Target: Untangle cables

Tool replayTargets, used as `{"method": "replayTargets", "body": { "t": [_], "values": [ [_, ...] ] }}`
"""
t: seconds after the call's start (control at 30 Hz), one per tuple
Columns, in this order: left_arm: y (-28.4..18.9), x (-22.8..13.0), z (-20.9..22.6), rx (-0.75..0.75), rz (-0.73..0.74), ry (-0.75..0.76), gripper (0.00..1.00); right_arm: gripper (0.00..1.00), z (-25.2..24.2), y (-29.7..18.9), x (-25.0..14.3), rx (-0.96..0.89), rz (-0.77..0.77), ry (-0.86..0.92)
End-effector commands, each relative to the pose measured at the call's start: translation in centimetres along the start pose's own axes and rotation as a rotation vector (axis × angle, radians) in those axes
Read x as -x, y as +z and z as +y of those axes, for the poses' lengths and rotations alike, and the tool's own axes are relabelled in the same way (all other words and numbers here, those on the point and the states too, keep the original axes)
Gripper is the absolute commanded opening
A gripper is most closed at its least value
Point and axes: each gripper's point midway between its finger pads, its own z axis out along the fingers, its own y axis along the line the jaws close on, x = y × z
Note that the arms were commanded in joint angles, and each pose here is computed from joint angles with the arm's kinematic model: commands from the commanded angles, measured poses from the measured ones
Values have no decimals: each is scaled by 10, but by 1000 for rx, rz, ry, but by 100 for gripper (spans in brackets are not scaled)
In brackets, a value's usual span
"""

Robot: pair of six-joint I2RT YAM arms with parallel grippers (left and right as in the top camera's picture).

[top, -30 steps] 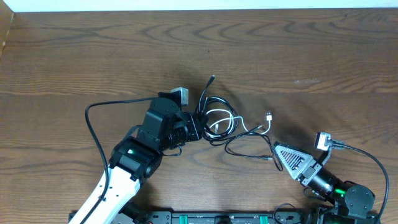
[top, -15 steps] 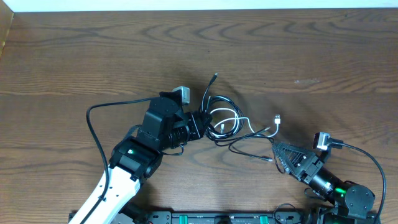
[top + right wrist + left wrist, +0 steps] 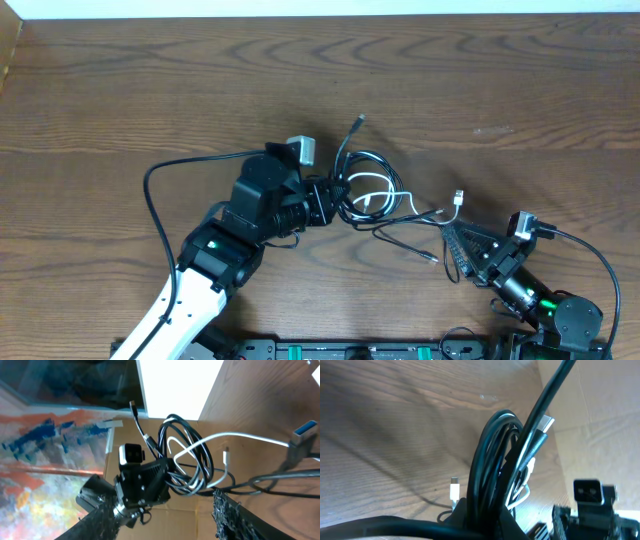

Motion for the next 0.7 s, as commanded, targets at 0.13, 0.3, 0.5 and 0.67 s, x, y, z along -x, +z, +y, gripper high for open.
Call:
{"method": "replayTargets", "body": {
  "t": [0.13,0.3,0.5,0.67],
  "values": [
    [0,-4,-30,-86,5,186,8,56,-5,3,9,-9,-69,85],
    [0,1,-37,-111,-20,204,7,55,-28,6,3,-84,-61,180],
    [-1,5,-42,-128,-39,215,8,56,-32,10,6,-97,-100,191],
    [0,3,-43,-132,-30,225,7,57,-33,11,12,-91,-152,244]
  ]
}}
